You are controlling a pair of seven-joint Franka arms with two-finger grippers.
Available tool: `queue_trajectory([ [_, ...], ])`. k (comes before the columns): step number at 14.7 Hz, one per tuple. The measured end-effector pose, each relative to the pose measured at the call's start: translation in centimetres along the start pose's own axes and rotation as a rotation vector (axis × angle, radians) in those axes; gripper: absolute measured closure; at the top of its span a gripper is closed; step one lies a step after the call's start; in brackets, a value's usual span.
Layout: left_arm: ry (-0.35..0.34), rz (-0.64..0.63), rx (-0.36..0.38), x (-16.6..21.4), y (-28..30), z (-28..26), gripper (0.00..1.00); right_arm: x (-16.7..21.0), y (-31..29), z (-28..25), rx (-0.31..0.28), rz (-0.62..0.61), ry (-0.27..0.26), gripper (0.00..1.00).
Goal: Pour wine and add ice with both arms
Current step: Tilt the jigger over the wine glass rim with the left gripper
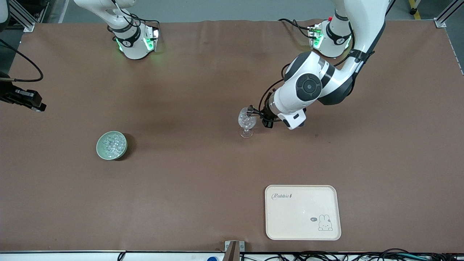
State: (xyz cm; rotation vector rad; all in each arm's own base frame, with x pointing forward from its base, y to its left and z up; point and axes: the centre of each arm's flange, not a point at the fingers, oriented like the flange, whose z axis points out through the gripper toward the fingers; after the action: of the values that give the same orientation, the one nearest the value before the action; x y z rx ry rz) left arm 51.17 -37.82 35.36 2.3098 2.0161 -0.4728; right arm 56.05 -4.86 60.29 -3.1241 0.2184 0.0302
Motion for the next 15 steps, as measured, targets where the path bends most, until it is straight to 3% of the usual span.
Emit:
queue_trajectory([
  [3, -0.024, 0.007, 0.012, 0.3, 0.2, -0.5, 0.78, 0.0, 0.0, 0.0, 0.000, 0.000, 0.000, 0.76],
  [8, -0.232, 0.090, 0.063, 3.6, 1.5, -3.7, 0.78, 0.0, 0.0, 0.0, 0.000, 0.000, 0.000, 0.76],
  [11, -0.332, 0.096, 0.028, 5.9, 3.2, -6.5, 0.78, 0.0, -0.2, 0.0, 0.000, -0.003, 0.000, 0.76],
  [15, -0.535, 0.072, -0.065, 12.6, 7.6, -9.7, 0.78, 0.1, -2.9, 0.4, 0.000, 0.027, 0.007, 0.76],
])
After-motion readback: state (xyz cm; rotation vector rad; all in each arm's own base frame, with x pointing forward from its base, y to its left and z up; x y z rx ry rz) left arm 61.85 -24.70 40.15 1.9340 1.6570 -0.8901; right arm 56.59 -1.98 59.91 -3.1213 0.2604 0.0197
